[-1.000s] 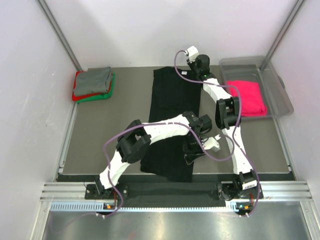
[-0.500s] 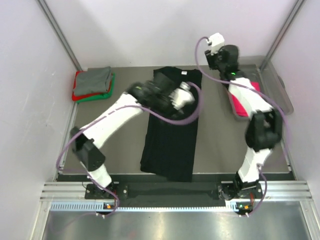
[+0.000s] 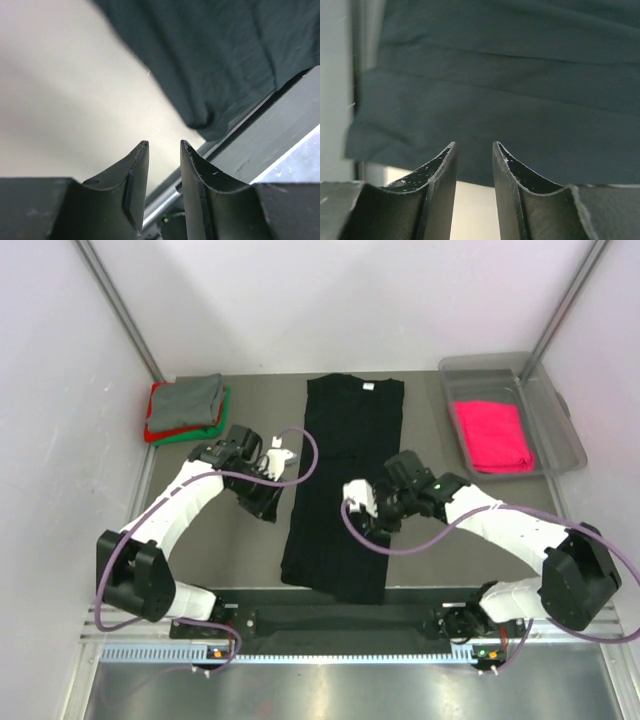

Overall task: Fold and stack the t-shirts
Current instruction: Fold the tshirt

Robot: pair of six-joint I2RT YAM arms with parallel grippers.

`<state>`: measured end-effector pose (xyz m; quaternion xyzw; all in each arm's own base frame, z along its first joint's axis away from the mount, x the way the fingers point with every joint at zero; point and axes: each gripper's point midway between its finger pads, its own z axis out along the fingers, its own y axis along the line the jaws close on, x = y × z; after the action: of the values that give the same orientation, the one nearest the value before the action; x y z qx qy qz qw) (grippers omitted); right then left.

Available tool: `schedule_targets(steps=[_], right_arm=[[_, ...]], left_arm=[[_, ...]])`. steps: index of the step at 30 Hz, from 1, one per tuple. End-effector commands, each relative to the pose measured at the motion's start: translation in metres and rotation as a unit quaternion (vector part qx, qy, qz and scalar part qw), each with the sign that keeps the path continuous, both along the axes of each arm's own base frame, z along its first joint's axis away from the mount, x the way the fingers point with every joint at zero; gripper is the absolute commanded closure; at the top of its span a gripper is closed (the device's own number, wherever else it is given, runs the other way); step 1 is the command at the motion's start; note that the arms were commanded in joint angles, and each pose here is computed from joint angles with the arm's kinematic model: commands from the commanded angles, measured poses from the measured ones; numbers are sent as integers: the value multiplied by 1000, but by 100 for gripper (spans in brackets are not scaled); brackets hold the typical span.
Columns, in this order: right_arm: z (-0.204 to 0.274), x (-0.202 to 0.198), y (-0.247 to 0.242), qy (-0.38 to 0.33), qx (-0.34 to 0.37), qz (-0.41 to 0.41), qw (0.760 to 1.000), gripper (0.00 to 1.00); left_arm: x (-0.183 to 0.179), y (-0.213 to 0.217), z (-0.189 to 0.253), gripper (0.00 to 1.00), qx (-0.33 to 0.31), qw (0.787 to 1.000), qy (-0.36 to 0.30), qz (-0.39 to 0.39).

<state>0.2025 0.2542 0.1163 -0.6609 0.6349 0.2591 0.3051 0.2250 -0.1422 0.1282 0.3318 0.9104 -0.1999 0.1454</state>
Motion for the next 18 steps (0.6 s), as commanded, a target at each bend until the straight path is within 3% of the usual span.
schedule_targets(steps=[1, 5, 8, 13, 18], right_arm=[[1, -31, 18, -30, -2, 104, 994, 65], [-20, -71, 50, -51, -33, 207, 976, 64], [-34, -91, 68, -78, -56, 264, 960, 64], [-43, -109, 99, -101, -63, 313, 942, 64], [-56, -120, 110, -129, -71, 336, 930, 64]], left_arm=[[1, 8, -9, 63, -16, 999, 22, 39], [39, 43, -23, 64, -4, 991, 24, 132], [57, 61, -36, 64, -24, 982, 66, 176], [68, 69, -46, 68, -69, 971, 129, 190], [66, 70, -45, 68, -71, 972, 123, 187]])
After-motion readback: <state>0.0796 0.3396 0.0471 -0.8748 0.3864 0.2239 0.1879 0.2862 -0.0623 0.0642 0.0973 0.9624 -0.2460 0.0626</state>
